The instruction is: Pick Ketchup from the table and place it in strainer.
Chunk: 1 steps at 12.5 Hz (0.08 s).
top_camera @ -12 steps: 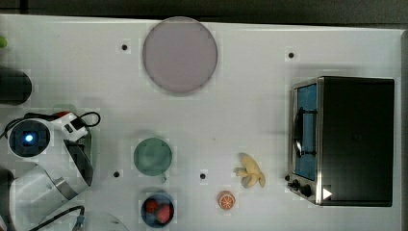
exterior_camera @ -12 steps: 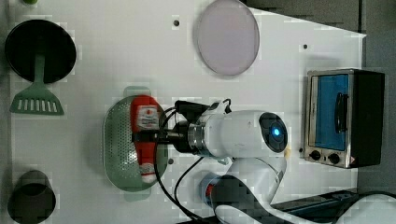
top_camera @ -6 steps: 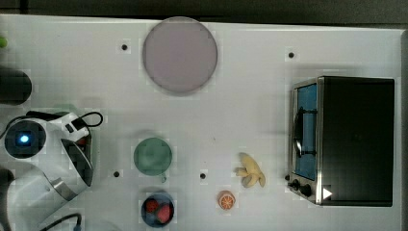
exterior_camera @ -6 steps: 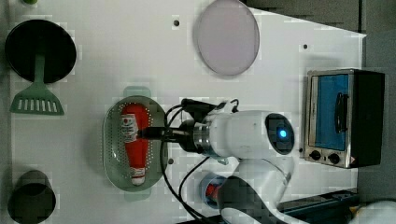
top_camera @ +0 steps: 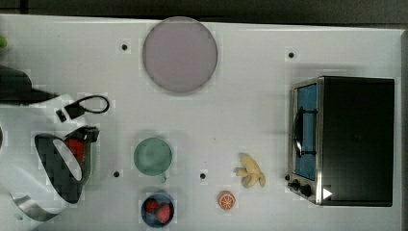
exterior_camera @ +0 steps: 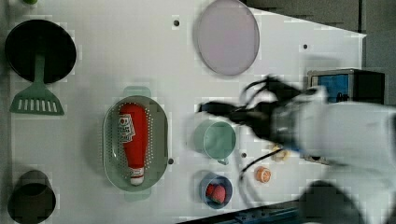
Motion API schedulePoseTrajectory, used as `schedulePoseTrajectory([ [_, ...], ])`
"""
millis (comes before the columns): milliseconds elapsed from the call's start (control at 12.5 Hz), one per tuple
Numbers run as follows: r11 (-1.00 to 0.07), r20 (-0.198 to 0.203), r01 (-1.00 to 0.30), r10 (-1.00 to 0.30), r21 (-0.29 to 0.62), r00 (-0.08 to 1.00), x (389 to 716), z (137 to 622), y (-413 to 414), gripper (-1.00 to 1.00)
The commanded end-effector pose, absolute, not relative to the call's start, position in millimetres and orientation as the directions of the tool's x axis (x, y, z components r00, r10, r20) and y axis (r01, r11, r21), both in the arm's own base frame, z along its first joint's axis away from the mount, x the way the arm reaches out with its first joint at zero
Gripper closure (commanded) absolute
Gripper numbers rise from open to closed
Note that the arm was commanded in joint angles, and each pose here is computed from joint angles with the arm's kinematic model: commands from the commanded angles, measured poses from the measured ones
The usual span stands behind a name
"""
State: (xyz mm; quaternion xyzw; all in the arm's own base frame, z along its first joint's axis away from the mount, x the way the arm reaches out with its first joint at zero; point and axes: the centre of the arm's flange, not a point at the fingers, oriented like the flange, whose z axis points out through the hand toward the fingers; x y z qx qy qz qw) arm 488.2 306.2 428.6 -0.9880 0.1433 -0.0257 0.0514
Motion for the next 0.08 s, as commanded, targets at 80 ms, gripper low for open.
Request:
schedulePoseTrajectory([
  [80,-0.831,0.024,-0.548,-0.552,-0.092,0.833,550.6,485.5,180.7,-1.00],
])
